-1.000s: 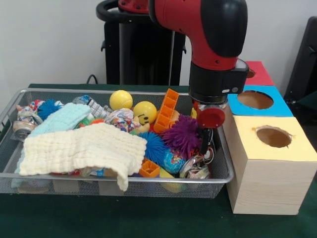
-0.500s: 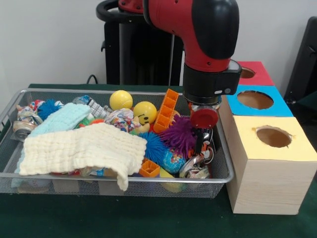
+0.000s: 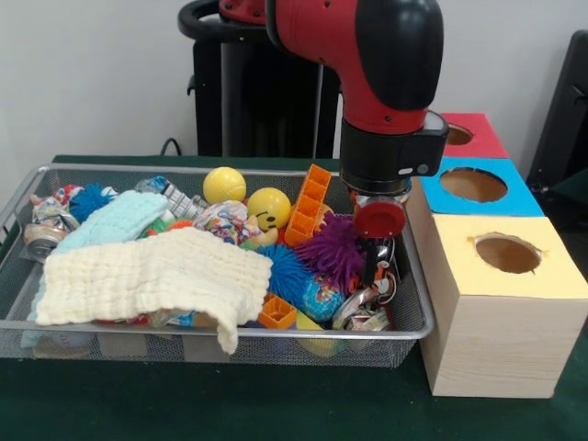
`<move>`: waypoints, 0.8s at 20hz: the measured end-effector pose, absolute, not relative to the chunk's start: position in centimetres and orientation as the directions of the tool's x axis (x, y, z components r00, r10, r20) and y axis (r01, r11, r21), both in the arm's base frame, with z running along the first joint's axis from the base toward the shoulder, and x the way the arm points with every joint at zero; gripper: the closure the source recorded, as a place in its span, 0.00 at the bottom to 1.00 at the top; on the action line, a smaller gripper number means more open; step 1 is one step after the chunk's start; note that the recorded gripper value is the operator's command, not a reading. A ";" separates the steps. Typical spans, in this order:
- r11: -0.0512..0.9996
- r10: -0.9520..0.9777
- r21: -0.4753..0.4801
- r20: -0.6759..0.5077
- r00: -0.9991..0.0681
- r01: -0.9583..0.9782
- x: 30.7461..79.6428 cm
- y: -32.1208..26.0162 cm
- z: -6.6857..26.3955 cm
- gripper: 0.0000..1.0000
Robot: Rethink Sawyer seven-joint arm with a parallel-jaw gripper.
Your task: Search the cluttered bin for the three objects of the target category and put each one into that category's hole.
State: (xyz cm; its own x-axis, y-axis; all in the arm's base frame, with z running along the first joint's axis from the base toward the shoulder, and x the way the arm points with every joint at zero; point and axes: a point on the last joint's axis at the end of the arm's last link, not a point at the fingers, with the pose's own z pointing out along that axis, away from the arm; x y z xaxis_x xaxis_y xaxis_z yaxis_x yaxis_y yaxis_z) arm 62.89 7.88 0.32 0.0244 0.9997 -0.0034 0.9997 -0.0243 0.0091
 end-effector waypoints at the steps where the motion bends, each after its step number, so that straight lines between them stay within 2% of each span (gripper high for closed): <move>1: -0.024 1.000 0.009 -0.003 0.024 1.000 62.9 7.9 0.3 0.00; 10: 0.004 1.000 0.001 -0.011 -0.004 1.000 62.5 8.1 0.2 0.00; 16: 0.062 0.996 -0.010 -0.057 -0.063 0.998 61.9 7.7 0.6 0.00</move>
